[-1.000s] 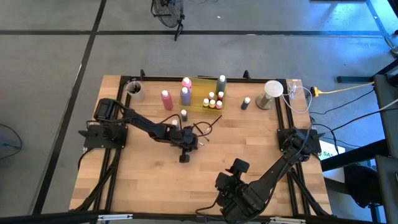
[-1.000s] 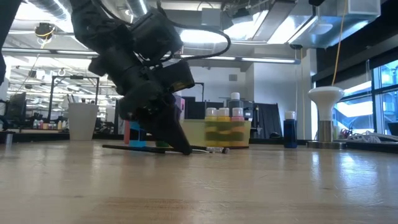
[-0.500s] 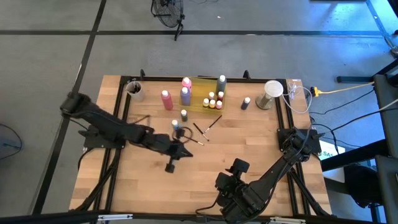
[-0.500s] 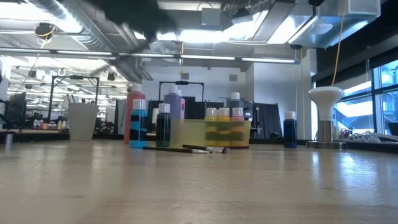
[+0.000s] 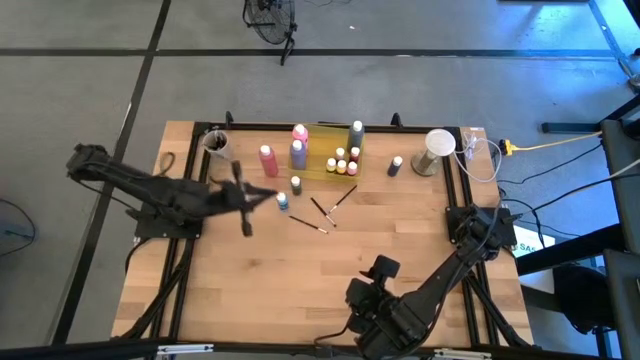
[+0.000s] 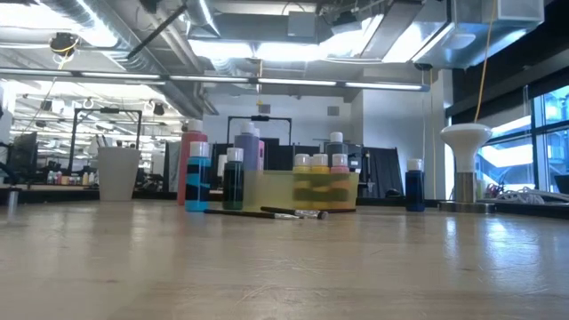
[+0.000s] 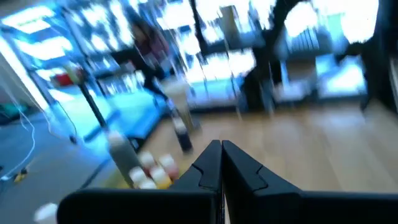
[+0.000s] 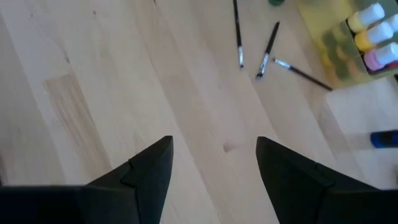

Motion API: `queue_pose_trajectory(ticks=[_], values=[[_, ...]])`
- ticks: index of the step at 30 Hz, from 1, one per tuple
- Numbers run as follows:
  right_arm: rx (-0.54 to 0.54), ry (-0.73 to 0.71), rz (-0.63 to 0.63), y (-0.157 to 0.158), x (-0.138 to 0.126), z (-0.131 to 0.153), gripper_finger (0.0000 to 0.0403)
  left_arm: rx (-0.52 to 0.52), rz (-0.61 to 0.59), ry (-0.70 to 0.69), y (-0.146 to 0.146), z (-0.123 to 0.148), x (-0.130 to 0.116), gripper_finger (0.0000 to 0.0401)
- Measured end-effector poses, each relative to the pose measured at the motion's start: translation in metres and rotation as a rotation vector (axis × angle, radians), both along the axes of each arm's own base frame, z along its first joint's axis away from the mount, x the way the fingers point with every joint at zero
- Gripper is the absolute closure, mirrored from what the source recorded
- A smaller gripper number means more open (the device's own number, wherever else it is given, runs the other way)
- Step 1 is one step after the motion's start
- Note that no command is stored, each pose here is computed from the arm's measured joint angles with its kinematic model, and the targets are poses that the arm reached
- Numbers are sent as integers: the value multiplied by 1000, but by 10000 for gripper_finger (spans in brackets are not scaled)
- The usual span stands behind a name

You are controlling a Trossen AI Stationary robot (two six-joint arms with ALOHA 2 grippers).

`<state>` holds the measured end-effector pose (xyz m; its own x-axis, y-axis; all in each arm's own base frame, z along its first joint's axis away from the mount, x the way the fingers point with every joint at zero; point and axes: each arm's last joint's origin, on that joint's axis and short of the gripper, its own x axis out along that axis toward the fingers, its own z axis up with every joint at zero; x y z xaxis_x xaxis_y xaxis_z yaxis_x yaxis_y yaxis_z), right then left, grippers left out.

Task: Pick & Place Paint Supplies
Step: Put the silver paintbrush into the white cup

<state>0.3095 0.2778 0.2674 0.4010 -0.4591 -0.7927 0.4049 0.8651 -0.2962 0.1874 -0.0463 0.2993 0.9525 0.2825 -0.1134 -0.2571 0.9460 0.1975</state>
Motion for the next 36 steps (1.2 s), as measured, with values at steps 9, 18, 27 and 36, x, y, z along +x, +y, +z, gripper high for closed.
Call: queue_pose_trajectory(ticks=[9, 18, 27, 36], values=[[-37, -2, 2, -1, 0, -12, 169, 11, 220, -410, 33, -37, -58, 399], [-48, -8, -8, -10, 9, -12, 169, 131, 526, -524, 49, -56, -86, 399], [-37, -23, -4, -11, 14, -12, 169, 143, 785, -560, 70, -73, -97, 399], [-24, -32, -5, -10, 15, -12, 169, 174, 960, -599, 91, -74, -103, 399]])
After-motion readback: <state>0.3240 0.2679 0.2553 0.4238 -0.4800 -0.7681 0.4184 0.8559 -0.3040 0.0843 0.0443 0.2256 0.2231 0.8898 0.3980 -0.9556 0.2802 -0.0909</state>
